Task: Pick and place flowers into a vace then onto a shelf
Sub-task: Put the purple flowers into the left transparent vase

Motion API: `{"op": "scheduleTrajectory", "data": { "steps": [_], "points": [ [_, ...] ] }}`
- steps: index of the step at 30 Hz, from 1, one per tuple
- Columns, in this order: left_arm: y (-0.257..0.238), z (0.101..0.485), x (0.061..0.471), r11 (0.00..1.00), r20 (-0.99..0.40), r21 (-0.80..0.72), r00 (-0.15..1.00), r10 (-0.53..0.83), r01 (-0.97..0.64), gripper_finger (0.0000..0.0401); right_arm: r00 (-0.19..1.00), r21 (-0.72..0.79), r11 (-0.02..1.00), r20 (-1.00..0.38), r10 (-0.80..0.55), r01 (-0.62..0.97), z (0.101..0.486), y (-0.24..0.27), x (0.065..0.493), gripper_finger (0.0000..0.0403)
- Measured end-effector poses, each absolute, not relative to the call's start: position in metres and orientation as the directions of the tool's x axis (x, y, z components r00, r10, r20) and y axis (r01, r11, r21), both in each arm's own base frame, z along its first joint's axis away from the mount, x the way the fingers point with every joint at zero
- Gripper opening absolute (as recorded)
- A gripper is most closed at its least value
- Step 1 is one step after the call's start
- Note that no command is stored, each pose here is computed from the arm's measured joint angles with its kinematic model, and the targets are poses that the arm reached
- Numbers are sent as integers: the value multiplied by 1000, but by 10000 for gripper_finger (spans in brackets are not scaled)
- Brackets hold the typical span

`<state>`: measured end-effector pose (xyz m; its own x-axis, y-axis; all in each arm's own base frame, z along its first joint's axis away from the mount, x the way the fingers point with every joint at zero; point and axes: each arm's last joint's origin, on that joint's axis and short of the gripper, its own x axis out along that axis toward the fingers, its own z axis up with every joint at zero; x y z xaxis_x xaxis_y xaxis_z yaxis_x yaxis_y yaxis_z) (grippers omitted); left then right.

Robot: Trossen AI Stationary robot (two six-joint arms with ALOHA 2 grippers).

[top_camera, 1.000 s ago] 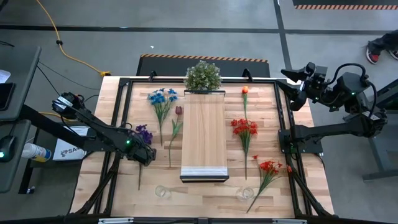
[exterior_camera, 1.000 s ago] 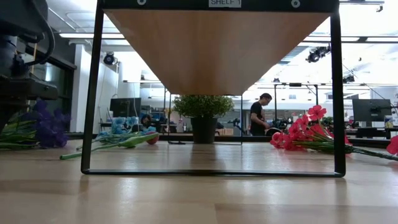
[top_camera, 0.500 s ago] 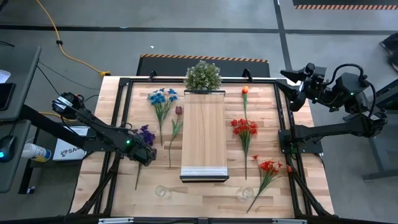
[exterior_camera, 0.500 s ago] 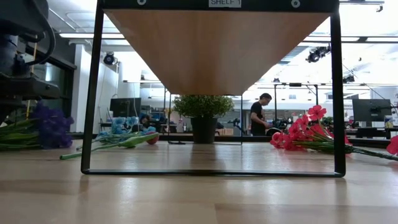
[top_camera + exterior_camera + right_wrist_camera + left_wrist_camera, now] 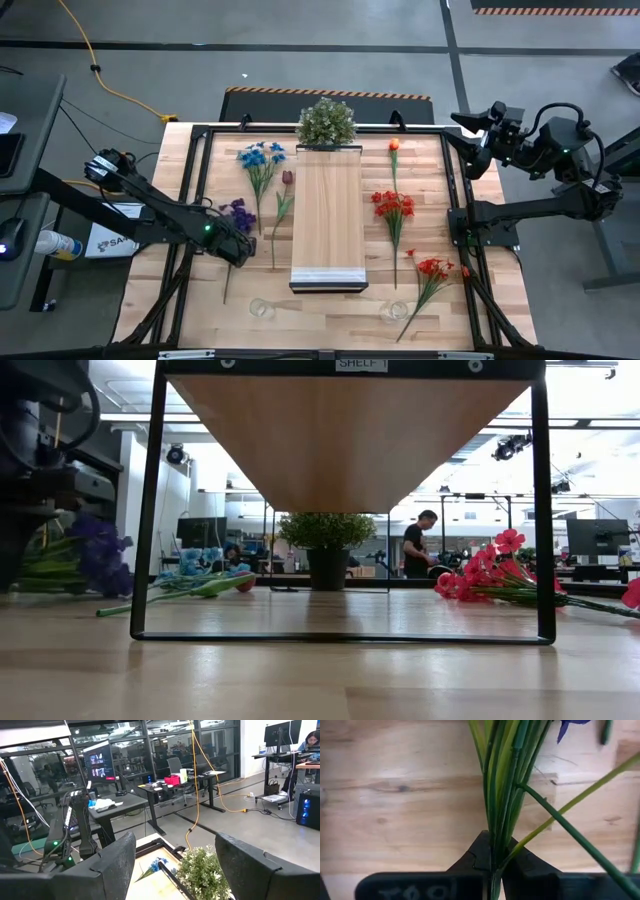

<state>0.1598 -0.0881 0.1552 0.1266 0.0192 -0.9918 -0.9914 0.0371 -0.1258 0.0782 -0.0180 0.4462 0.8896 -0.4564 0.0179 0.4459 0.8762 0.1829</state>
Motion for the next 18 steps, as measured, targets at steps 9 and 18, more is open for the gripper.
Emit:
{"op": "scheduleTrajectory", "data": {
  "steps": [9, 18],
  "points": [
    [-88, 195, 161, 64, -994, -19, 25, 103, -998, 49, 890, 181, 877, 18, -456, 446, 446, -18, 78, 262],
    [-85, 275, 166, 126, -958, -40, 74, 277, -991, 49, 890, 181, 877, 18, -456, 446, 446, -18, 78, 262]
  ]
}}
